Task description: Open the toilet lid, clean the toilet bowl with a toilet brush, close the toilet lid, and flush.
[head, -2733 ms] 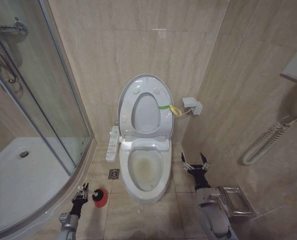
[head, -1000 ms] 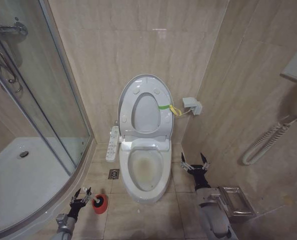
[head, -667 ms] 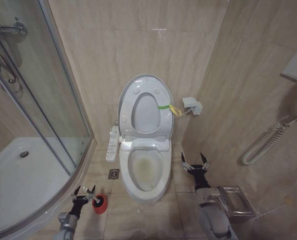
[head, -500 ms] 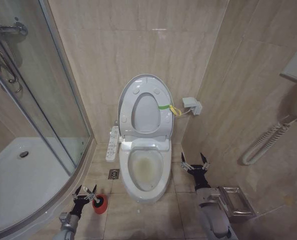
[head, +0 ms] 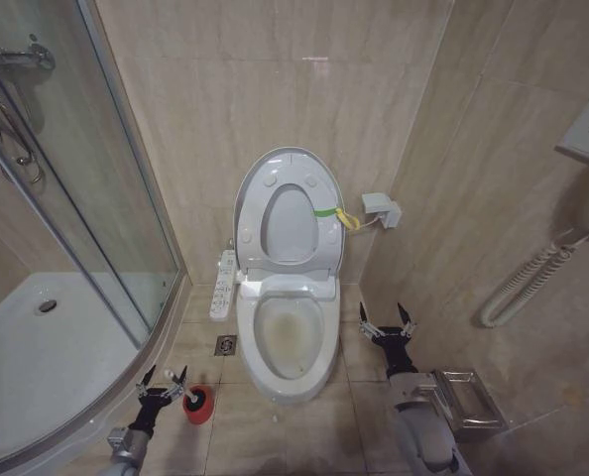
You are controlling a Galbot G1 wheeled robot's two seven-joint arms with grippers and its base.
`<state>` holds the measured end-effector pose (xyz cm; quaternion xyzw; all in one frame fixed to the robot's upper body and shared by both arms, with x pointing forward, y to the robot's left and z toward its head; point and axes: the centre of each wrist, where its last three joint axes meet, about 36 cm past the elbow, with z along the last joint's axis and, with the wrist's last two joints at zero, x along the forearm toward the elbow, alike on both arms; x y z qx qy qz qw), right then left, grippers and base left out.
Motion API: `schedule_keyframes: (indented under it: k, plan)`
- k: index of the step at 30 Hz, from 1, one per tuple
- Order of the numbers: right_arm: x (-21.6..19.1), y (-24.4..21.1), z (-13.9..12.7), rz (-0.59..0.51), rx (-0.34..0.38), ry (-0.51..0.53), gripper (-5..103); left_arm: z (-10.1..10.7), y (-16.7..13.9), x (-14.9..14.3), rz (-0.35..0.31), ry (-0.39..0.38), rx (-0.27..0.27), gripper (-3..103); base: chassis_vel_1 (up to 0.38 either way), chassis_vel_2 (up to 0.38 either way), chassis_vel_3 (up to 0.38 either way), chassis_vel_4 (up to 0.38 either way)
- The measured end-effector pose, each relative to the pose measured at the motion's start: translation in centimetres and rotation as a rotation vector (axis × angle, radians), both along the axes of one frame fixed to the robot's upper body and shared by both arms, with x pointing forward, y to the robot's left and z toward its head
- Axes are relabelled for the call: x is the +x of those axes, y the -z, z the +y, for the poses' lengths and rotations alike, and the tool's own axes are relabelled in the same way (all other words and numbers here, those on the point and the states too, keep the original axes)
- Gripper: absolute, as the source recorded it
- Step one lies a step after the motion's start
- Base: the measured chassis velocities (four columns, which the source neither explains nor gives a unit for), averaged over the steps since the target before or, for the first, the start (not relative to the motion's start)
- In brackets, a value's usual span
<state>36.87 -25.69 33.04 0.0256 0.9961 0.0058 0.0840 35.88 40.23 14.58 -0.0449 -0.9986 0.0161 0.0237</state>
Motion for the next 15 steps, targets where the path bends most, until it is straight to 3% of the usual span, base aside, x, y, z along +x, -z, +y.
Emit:
schedule_keyframes:
  k: [15]
  plan:
    - [0.0,0.0,0.0,0.000,0.000,0.000,100,-0.1,-5.1,0.4,-0.100,-0.024,0.008,100,0.000,0.000,0.000,0.000]
